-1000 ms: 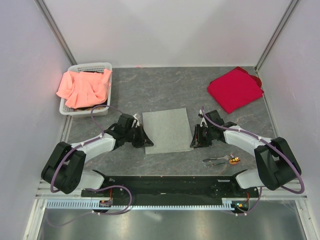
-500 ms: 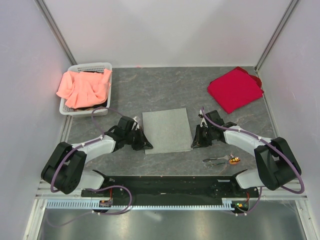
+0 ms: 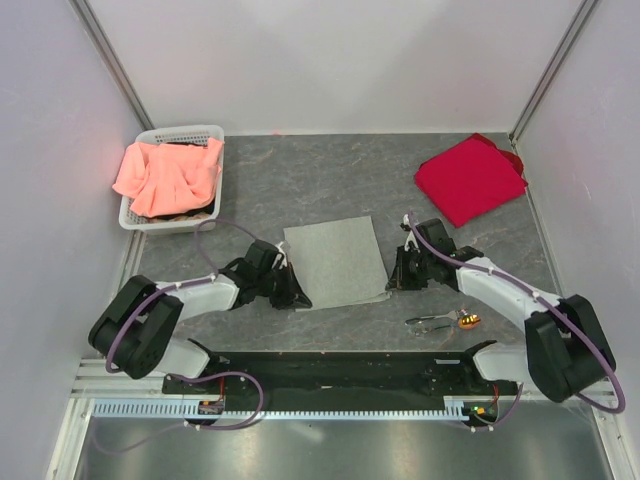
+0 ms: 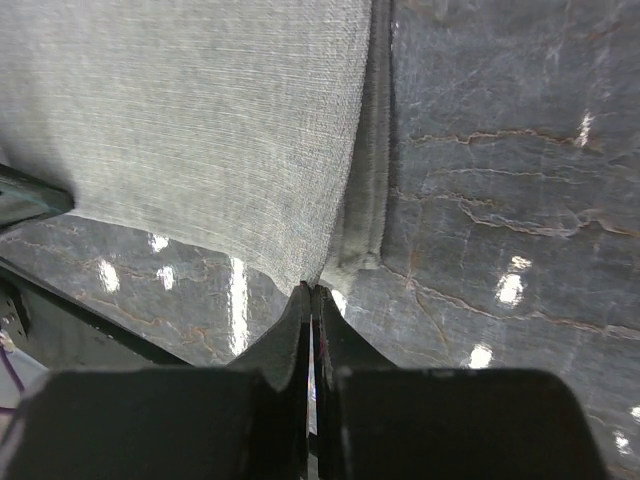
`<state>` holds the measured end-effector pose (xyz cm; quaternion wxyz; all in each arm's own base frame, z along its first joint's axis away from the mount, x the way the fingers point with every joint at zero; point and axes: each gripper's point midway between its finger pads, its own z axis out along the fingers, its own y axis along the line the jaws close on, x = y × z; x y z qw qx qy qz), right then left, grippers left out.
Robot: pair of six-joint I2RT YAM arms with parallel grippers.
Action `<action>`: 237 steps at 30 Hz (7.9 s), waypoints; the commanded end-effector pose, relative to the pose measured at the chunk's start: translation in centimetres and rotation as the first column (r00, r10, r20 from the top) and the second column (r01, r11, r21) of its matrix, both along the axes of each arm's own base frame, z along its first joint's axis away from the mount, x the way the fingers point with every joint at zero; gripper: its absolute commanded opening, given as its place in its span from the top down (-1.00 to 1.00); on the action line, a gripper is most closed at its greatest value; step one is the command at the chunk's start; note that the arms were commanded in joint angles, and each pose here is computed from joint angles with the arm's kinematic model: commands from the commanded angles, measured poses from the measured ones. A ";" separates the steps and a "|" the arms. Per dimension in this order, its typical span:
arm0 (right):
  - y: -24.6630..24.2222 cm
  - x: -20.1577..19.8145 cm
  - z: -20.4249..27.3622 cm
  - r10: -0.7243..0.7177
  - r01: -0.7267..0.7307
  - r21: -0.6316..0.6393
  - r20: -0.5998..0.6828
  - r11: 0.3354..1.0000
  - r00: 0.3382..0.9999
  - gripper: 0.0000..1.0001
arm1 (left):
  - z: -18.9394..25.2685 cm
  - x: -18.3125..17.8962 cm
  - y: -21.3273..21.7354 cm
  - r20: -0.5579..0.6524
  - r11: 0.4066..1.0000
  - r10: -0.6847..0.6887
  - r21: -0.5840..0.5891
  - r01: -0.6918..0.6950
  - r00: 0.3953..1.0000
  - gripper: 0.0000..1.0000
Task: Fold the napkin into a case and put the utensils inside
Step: Pick up the top corner of the square-folded napkin from the center of the board, then fold the top corner of the square-folded napkin at the center of the board, then smooth out the upper triangle-folded napkin at the center of the board.
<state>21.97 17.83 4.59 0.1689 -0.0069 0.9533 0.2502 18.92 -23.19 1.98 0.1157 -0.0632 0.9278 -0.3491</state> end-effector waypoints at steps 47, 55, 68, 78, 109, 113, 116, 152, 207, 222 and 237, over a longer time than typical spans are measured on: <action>23.4 11.5 5.3 0.251 -0.297 0.238 0.206 0.925 0.946 1.00 | 0.1 -3.2 1.2 0.017 0.995 0.100 -0.031 -0.099 0.995 0.83; 24.5 12.8 4.2 0.236 -0.279 0.247 0.189 0.928 0.953 1.00 | -0.3 -3.5 1.5 0.010 0.994 0.108 -0.030 -0.108 0.994 0.83; 25.7 13.8 2.2 0.238 -0.273 0.248 0.162 0.929 0.958 1.00 | -0.5 -3.8 1.6 0.005 0.994 0.108 -0.032 -0.108 0.994 0.83; 25.8 14.5 1.5 0.225 -0.257 0.239 0.151 0.937 0.963 0.97 | -0.5 -3.7 1.7 0.013 0.994 0.106 -0.021 -0.106 0.994 0.83; 24.9 13.5 3.4 0.219 -0.251 0.253 0.149 0.934 0.964 0.85 | 2.2 -4.0 1.4 0.011 0.992 0.111 -0.069 -0.110 0.994 0.79; 24.9 13.7 3.3 0.208 -0.240 0.253 0.147 0.937 0.967 0.82 | 1.8 -4.1 1.4 0.010 0.994 0.096 -0.061 -0.095 0.995 0.80; 25.1 13.8 3.0 0.203 -0.233 0.258 0.137 0.938 0.969 0.79 | 1.2 -4.2 1.4 0.005 0.995 0.089 -0.050 -0.088 0.996 0.81; 11.8 15.6 5.7 0.134 -0.165 0.196 0.163 0.967 0.977 0.54 | 7.2 -1.6 1.1 0.128 0.988 0.142 -0.080 -0.132 0.981 0.72; 19.6 0.3 5.8 0.288 -0.347 0.310 0.221 0.885 0.932 0.07 | 9.5 7.9 4.4 0.253 0.950 0.304 -0.154 -0.272 0.918 0.60; 17.2 -1.8 -1.8 0.356 -0.372 0.155 0.120 0.915 0.927 0.31 | 1.8 13.8 4.7 0.196 0.962 0.256 0.042 -0.269 0.947 0.74; 18.5 -4.6 3.1 0.455 -0.441 -0.115 0.206 0.890 0.866 -0.11 | 12.7 10.3 6.9 0.335 0.944 0.319 -0.031 -0.328 0.887 0.22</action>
